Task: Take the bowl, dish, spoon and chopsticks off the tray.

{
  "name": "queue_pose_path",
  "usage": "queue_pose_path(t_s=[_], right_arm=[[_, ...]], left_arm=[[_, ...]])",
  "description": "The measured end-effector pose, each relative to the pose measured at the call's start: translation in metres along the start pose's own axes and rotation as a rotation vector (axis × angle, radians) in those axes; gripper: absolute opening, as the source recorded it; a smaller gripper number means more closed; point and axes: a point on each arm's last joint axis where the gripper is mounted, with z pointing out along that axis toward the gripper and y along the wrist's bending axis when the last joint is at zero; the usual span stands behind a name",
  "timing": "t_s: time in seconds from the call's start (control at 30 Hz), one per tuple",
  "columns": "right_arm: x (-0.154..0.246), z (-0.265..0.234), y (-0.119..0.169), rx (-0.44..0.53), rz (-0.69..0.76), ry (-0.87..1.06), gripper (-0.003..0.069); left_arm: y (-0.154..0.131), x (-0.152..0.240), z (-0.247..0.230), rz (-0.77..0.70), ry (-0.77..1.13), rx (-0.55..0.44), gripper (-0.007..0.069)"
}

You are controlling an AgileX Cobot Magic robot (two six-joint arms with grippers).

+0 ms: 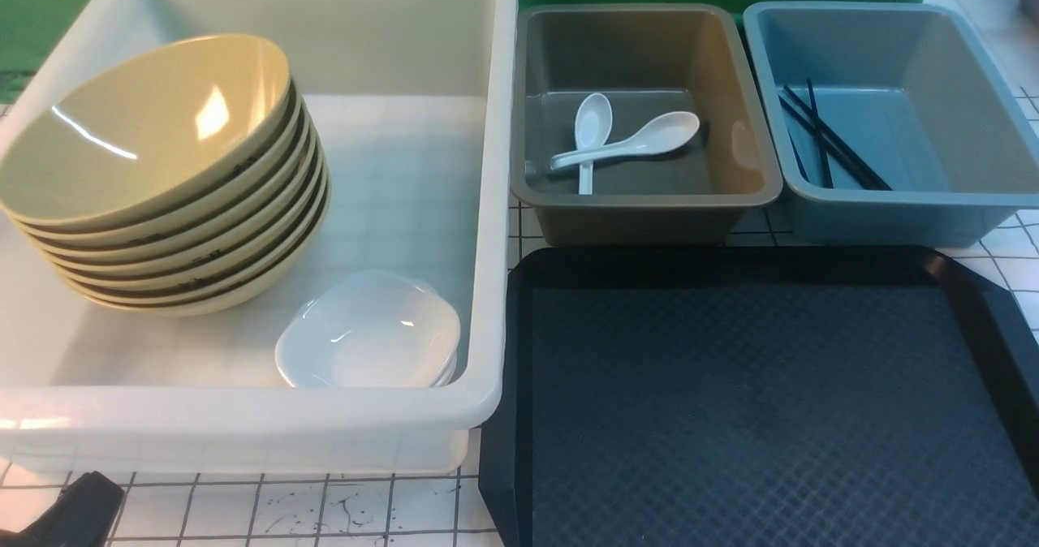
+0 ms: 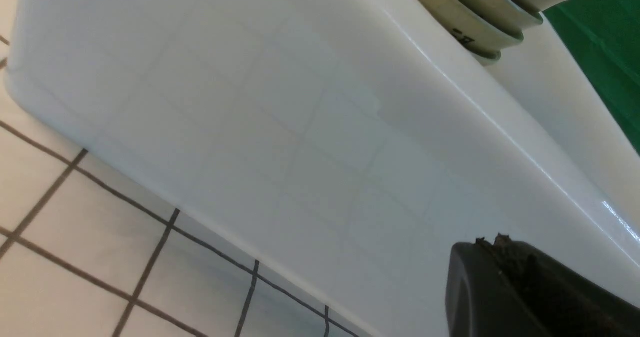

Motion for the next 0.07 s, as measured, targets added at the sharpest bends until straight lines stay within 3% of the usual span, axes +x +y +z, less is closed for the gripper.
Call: queue_pose_path(t_s=[0.07], right_arm=[[0.0000,0.0000,0.0000,0.000,0.000,0.000,0.0119]], left_arm=[[0.0000,0.0000,0.0000,0.000,0.000,0.000,-0.0001]])
